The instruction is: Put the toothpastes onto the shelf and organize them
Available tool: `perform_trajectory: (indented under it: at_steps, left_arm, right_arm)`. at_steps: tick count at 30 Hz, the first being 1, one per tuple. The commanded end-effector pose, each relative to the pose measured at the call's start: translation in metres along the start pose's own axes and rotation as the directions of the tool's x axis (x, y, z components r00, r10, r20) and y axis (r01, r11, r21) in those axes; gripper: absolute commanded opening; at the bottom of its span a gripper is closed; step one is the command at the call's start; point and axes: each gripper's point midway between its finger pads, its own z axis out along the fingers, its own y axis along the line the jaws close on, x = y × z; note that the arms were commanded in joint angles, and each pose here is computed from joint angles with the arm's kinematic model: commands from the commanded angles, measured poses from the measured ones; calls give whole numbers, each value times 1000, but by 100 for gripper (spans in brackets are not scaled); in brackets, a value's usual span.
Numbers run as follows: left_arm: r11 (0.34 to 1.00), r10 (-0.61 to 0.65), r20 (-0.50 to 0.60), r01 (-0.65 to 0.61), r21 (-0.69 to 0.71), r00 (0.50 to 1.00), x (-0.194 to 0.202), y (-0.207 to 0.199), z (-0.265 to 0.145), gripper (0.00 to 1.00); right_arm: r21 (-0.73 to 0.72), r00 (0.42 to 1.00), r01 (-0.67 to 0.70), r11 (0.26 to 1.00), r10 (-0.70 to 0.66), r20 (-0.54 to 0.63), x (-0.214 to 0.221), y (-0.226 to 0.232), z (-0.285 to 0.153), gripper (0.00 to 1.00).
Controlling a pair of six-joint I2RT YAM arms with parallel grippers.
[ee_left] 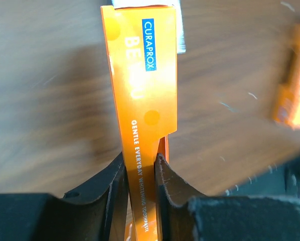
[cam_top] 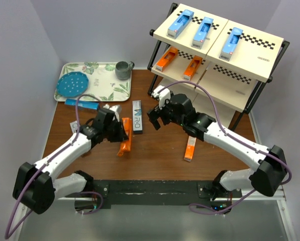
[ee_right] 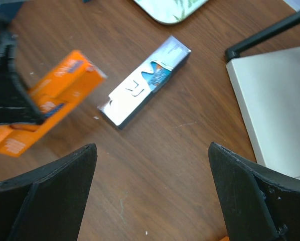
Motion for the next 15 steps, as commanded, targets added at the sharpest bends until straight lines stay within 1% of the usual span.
perform_trajectory:
  at_steps: [1, 2, 3, 4, 5, 6, 7, 9, 10, 12, 13, 14, 15]
  left_arm:
    - [896, 307, -16, -283, 343, 952, -14, -67, -12, 26]
    - [873, 336, -9, -308, 378, 942, -19, -76, -17, 26]
    - [843, 379, -1, -345, 414, 925, -19, -81, -18, 26]
    - [814, 402, -17, -348, 465, 916, -15, -89, -20, 26]
    - [789, 422, -5, -365, 495, 906, -20, -97, -25, 27]
    - [758, 455, 10, -393, 521, 890, -21, -101, -27, 29]
    - [727, 472, 3, -391, 564, 882, -18, -107, -29, 31]
    - [674, 517, 23, -423, 605, 856, -21, -116, -36, 34]
    - [646, 532, 8, -412, 642, 847, -17, -120, -38, 34]
    - [608, 566, 4, -421, 674, 824, -16, -125, -45, 34]
    - [583, 587, 0, -423, 694, 810, -13, -125, -45, 34]
    - [578, 598, -20, -414, 703, 801, -11, -126, -50, 34]
    - [557, 620, -9, -432, 709, 784, -10, -125, -50, 34]
  right_arm:
    - [-110, 993, 115, 987, -109, 53, -9, 14, -24, 97]
    - [-149, 988, 147, 978, -138, 67, -8, 20, -29, 98]
    - [-153, 985, 167, 974, -157, 76, -7, 20, -32, 98]
    - [-154, 973, 219, 963, -206, 100, -4, 20, -40, 98]
    - [-167, 965, 253, 953, -235, 118, -2, 22, -45, 98]
    - [-171, 955, 285, 943, -265, 132, 0, 22, -48, 98]
    - [-162, 932, 349, 923, -324, 162, 2, 21, -57, 98]
    - [-182, 900, 424, 887, -391, 194, 6, 25, -64, 98]
    - [-180, 867, 489, 854, -453, 206, 11, 24, -68, 98]
    - [-200, 843, 531, 823, -490, 220, 13, 28, -72, 98]
    - [-206, 820, 568, 797, -528, 219, 16, 28, -73, 98]
    - [-208, 809, 585, 784, -544, 224, 15, 29, -74, 98]
    - [-217, 797, 602, 769, -558, 232, 15, 31, -75, 98]
